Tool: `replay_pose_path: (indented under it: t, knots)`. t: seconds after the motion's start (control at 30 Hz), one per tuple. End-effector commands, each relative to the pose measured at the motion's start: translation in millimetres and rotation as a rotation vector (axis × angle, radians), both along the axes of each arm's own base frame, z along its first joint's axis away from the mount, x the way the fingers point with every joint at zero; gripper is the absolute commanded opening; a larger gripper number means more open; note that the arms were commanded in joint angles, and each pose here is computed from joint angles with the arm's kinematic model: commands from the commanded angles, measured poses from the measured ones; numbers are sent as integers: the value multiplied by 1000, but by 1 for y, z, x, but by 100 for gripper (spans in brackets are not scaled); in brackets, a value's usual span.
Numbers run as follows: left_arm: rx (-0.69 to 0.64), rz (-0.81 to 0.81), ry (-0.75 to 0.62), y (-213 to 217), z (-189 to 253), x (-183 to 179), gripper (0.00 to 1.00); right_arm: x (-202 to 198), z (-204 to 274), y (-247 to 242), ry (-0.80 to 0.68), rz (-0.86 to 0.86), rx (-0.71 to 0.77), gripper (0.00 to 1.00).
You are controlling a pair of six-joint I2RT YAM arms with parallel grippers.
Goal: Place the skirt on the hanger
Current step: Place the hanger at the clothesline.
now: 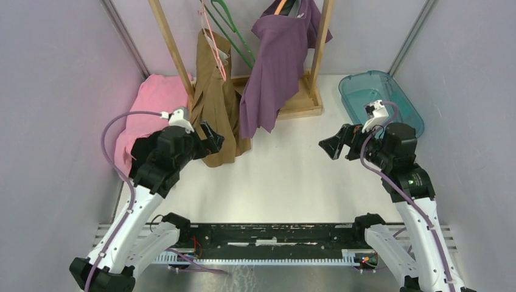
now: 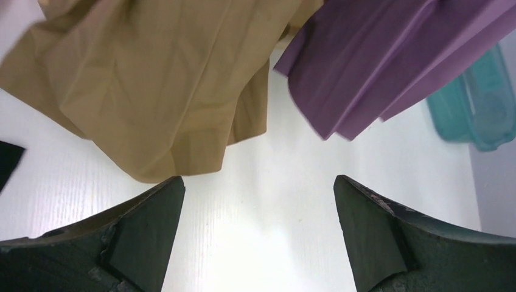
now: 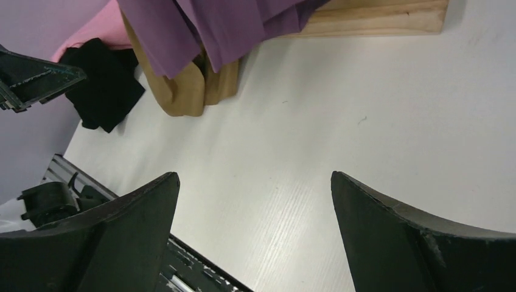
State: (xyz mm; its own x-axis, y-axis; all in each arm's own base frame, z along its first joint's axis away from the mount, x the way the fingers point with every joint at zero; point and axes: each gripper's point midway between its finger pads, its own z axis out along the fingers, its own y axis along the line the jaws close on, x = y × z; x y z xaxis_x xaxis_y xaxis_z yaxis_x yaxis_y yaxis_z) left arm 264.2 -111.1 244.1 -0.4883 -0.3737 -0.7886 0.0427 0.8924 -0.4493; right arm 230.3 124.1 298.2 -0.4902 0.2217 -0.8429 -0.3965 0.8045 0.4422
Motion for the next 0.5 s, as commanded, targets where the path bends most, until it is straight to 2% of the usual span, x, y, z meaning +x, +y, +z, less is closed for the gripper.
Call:
replay_pose_path:
  t: [0.0,0.17,0.3,0.47]
  knots:
    - [-42,-47,-128,-13,3,17,99,11,-12,-10,-56,-58,-43,100]
    - [-19,-3,-157,-10,0,37,99,30,-15,-20,-85,-140,-56,100]
    - [105,166,-211,26,-6,50,99,50,-17,-67,-174,-363,-217,100]
    - [232,353,-273,68,-37,53,99,69,-58,-113,-230,-611,-328,100]
